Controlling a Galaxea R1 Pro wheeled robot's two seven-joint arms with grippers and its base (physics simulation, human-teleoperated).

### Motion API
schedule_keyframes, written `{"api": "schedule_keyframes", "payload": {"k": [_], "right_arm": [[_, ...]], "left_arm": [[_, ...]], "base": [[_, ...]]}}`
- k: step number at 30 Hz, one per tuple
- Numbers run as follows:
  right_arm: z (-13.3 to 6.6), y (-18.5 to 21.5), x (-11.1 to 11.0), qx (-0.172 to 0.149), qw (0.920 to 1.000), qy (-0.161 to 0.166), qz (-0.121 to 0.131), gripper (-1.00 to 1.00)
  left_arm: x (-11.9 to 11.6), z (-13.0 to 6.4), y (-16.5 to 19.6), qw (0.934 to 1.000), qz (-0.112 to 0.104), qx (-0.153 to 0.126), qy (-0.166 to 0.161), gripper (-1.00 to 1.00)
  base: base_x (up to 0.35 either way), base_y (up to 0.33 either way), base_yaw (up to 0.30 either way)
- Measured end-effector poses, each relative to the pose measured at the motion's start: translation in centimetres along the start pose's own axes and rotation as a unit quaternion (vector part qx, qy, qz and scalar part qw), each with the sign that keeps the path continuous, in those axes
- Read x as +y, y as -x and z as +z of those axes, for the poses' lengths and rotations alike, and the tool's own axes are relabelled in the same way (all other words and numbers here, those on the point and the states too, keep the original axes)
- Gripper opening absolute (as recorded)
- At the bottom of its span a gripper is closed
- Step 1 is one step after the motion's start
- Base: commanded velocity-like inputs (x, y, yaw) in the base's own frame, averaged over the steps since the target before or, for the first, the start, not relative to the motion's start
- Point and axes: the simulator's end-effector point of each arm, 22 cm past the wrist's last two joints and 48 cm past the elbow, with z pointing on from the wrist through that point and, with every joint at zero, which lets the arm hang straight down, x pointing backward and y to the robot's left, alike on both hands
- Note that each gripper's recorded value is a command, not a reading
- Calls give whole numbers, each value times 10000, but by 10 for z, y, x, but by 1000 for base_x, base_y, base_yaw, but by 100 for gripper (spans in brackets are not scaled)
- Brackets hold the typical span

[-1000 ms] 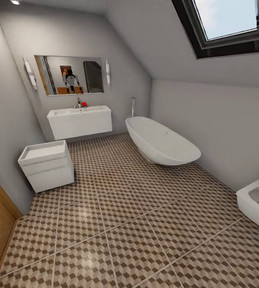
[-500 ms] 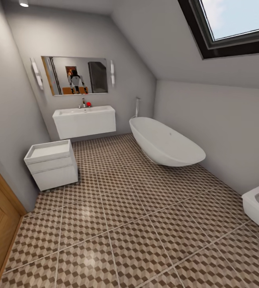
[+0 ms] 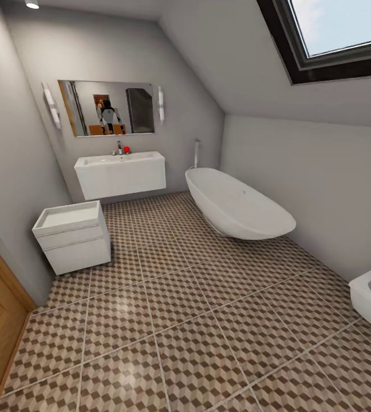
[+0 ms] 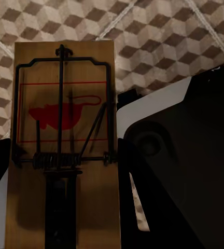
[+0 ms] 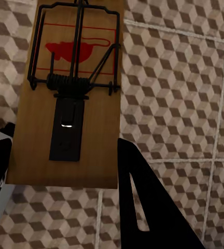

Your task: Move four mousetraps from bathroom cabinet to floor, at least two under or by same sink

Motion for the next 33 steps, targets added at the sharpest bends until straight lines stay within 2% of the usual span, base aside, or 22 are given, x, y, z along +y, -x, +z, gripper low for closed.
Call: {"api": "schedule_keyframes", "payload": {"k": [33], "right_arm": [[0,-3,1,48,10000,14,8,-100]], "left_arm": [[1,1,-2,10000,0,22,-1,-100]], "base": [[335,0,0]]}}
